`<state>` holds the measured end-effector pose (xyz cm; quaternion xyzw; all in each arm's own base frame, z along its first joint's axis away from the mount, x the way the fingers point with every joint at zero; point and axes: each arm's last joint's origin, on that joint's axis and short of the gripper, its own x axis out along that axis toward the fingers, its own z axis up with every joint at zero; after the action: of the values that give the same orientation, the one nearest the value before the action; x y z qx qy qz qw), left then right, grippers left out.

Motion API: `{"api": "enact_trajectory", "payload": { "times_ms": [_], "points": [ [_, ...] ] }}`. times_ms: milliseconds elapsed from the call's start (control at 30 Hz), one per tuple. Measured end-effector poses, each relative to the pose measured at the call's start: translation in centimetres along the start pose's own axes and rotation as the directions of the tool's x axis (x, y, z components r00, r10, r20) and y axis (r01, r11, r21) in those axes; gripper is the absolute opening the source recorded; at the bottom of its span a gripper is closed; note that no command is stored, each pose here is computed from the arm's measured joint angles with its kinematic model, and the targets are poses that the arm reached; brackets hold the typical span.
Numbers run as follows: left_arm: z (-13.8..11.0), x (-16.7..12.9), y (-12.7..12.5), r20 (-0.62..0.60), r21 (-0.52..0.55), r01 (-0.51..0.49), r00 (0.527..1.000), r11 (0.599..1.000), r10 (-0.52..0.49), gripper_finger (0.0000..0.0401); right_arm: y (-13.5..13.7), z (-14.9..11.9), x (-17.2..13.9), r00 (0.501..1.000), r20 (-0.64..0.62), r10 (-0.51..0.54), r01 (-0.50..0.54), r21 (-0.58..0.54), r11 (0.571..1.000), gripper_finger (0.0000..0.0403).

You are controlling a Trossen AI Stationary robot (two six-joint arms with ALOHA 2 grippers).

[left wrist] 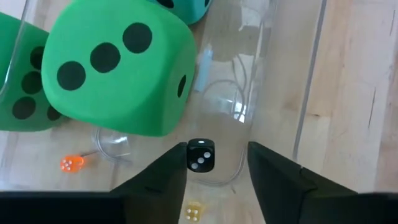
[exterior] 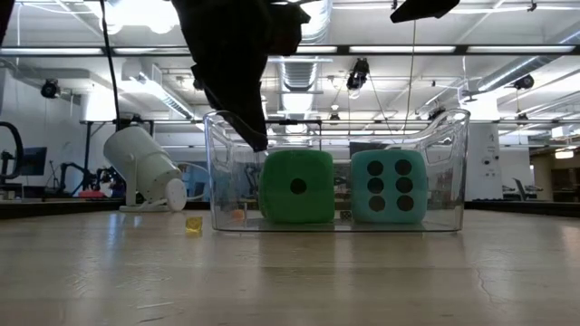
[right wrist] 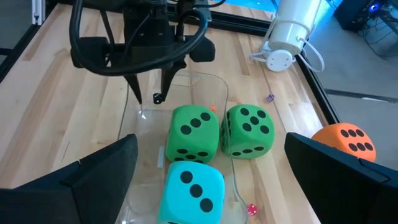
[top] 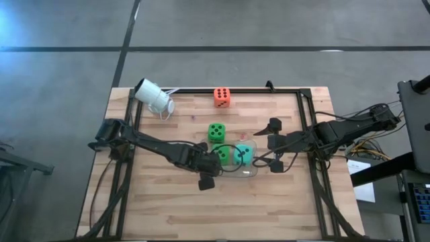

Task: Pick & Place Dice
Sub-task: Put the bottom small black die into the transparent bin

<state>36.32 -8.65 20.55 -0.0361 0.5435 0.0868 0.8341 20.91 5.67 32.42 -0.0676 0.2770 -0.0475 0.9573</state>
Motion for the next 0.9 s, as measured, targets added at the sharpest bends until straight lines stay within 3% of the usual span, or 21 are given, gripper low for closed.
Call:
{"api": "enact_trajectory", "payload": {
  "times_ms": [333, 900],
  "points": [
    [0.26, 0.03, 0.05, 0.021, 0.037, 0.005, 1.000, 0.999, -0.006, 0.0208, 0.00, 0.00, -0.01, 1.000, 0.000, 0.000, 0.000, 0.000, 1.000, 0.0400],
    [0.79, 0.10, 0.83, 0.085, 0.114, -0.117, 0.990, 0.987, 0.108, 0.0203, -0.01, 0.00, 0.00, 1.000, 0.000, 0.000, 0.000, 0.000, 1.000, 0.0400]
  ]
}}
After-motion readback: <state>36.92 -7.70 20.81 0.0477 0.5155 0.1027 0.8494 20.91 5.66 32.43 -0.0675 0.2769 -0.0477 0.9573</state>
